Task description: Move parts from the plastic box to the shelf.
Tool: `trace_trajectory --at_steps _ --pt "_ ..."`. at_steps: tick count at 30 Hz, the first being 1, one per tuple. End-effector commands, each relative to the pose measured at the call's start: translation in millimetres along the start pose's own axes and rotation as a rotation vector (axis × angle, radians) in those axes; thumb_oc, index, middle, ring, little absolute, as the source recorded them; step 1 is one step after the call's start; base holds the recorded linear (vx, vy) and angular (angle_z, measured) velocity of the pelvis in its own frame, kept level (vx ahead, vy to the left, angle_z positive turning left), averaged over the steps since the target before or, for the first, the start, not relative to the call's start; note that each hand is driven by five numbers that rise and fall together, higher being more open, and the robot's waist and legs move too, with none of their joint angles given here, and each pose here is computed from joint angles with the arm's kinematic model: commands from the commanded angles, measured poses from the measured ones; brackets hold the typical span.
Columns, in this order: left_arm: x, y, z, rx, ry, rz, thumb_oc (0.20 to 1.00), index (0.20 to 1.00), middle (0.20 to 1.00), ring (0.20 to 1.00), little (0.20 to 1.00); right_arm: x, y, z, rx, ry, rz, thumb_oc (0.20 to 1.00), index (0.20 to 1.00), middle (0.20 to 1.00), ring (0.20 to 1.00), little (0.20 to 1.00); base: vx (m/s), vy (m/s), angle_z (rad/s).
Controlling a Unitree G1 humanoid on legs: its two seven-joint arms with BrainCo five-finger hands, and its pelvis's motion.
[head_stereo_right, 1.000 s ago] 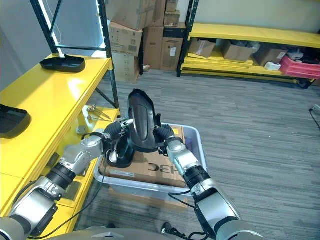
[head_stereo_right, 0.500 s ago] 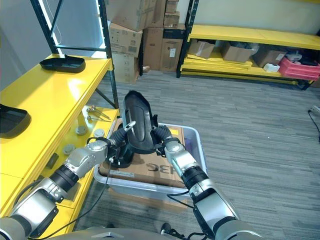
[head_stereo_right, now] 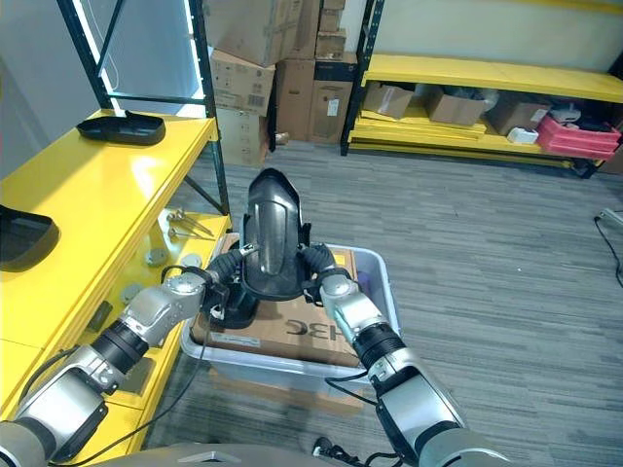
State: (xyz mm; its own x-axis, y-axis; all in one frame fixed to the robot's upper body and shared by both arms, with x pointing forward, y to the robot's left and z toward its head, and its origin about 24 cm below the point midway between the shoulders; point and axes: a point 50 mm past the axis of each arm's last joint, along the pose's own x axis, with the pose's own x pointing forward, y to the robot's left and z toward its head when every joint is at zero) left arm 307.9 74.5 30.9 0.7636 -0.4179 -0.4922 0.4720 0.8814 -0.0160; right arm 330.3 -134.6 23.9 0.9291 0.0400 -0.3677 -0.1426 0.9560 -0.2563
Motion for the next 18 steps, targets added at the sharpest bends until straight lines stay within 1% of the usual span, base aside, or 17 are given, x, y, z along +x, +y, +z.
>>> trace_trajectory --at_steps 1,7,10,11,12,13,18 --pt "10.7 -56.5 63.8 0.054 -0.194 -0.199 0.2 0.2 0.2 0.2 0.2 7.8 17.8 55.1 0.003 -0.174 0.058 0.2 0.2 0.2 0.2 0.2 0.0 0.0 0.0" --pt "9.8 -56.4 67.1 0.049 -0.222 -0.195 0.2 0.2 0.2 0.2 0.2 8.6 19.4 54.8 0.034 -0.169 0.066 0.2 0.2 0.2 0.2 0.2 0.0 0.0 0.0" --pt "9.1 -57.0 70.7 0.035 -0.252 -0.189 0.2 0.2 0.2 0.2 0.2 8.6 21.3 56.3 0.107 -0.167 0.066 0.2 0.2 0.2 0.2 0.2 0.0 0.0 0.0" --pt "8.7 -57.2 71.9 0.028 -0.262 -0.184 0.2 0.2 0.2 0.2 0.2 8.4 22.0 57.1 0.136 -0.168 0.06 0.288 0.288 0.288 0.288 0.288 0.0 0.0 0.0" --pt "8.5 -57.3 73.0 0.019 -0.272 -0.179 0.2 0.2 0.2 0.2 0.2 8.3 22.7 58.0 0.16 -0.164 0.06 0.909 0.909 0.909 0.909 0.909 0.0 0.0 0.0" --pt "8.3 -57.3 73.8 0.015 -0.279 -0.174 0.2 0.2 0.2 0.2 0.2 8.2 23.1 58.6 0.17 -0.162 0.062 1.0 1.0 1.0 1.0 1.0 0.0 0.0 0.0" --pt "4.1 -53.9 84.9 -0.031 -0.356 -0.148 0.2 0.2 0.2 0.2 0.2 6.1 29.6 59.3 0.284 -0.135 0.067 1.0 1.0 1.0 1.0 1.0 0.0 0.0 0.0"
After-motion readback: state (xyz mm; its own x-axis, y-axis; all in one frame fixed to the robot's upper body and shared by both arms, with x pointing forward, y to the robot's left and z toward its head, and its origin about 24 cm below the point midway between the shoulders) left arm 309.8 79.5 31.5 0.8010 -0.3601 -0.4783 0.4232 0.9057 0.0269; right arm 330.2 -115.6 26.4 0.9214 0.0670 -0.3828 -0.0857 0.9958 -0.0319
